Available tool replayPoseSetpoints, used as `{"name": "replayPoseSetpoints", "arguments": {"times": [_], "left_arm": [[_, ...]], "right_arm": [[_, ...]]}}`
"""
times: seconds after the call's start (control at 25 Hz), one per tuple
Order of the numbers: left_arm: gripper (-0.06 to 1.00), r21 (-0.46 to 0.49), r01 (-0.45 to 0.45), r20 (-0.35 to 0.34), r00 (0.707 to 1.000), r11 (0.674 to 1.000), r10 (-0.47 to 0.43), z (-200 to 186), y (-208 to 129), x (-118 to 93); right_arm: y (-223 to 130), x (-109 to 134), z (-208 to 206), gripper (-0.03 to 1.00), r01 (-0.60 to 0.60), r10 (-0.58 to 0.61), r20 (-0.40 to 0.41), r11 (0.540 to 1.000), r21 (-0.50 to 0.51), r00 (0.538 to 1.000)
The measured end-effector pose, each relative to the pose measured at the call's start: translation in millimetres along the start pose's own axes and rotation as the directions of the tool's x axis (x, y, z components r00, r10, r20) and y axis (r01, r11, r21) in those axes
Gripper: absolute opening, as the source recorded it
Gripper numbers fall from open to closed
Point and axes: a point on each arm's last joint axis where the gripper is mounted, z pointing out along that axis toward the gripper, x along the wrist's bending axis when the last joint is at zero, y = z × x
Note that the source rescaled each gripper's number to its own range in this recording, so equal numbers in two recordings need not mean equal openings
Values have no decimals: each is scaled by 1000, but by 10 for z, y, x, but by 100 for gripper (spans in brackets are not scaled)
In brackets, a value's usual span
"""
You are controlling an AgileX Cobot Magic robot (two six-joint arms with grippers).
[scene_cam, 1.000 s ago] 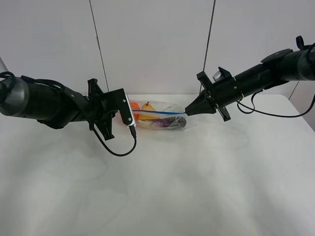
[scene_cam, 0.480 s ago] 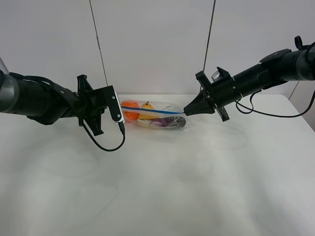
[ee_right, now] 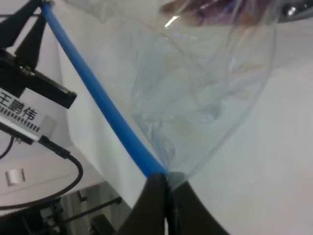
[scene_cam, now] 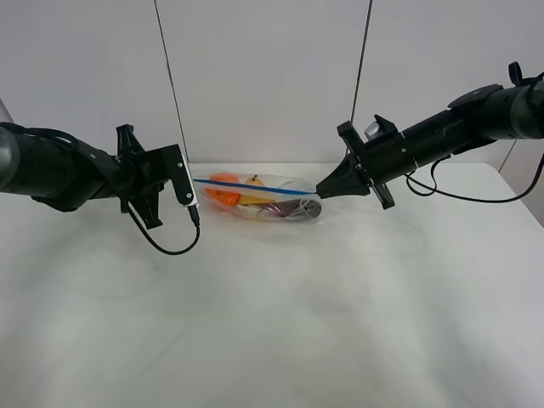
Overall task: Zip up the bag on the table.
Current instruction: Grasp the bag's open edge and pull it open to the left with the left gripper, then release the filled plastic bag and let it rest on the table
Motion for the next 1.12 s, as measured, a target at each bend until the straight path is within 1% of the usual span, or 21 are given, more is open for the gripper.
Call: {"name": "replayPoseSetpoints", "arguments": {"times": [0.16, 0.28, 0.36, 0.4, 0.44, 0.52, 0.6, 0.64, 0.72, 0.84, 0.88, 0.92, 1.0, 1.04, 1.12], "left_arm": [[0, 0, 2, 8, 1000, 1000, -2, 6, -22, 3], [0, -5, 29, 21, 999, 1000, -29, 8, -26, -4], [6, -5, 80, 32, 996, 997, -80, 11, -37, -7], [12, 7, 118, 24, 993, 993, -119, 16, -73, 5], [22, 14, 148, 15, 989, 989, -148, 20, -99, 18], [49, 16, 214, 1, 977, 977, -214, 26, -126, 40], [75, 2, 252, -7, 968, 968, -252, 26, -116, 50], [85, -1, 280, -18, 960, 960, -280, 27, -120, 63], [93, -5, 329, -44, 943, 944, -329, 32, -153, 99], [98, 15, 445, -87, 893, 895, -442, 54, -321, 180], [99, 22, 482, -99, 873, 876, -478, 60, -378, 203], [99, 28, 531, -113, 844, 847, -525, 65, -444, 227], [100, 38, 634, -142, 769, 773, -624, 71, -552, 260], [100, 41, 685, -153, 724, 727, -673, 73, -596, 269], [100, 54, 759, -154, 648, 648, -746, 77, -660, 268]], "right_arm": [[3, 5, 0, 0, -3, 3, -5, 1000, -3, 1000], [3, 5, 0, 0, -3, 3, -5, 1000, -3, 1000], [-2, -4, 0, 0, 2, -2, 4, 1000, 2, 1000], [-10, -19, -4, 0, 9, -9, 18, 1000, 12, 1000], [-12, -31, -11, 0, 11, -11, 25, 1000, 15, 1000], [-17, -38, -14, 0, 14, -14, 31, 1000, 20, 999], [-22, -36, -14, 0, 13, -14, 27, 1000, 26, 1000], [-24, -35, -15, 0, 14, -14, 27, 1000, 28, 1000], [-25, -37, -15, 0, 14, -15, 29, 999, 29, 999], [-25, -37, -15, 0, 15, -15, 29, 999, 29, 999], [-25, -37, -15, 0, 15, -15, 29, 999, 29, 999], [-26, -37, -15, 0, 15, -15, 28, 999, 30, 999], [-26, -37, -15, 0, 15, -15, 28, 999, 30, 999], [-26, -37, -15, 0, 15, -15, 28, 999, 30, 999], [-26, -37, -15, 0, 15, -15, 28, 999, 30, 999]]}}
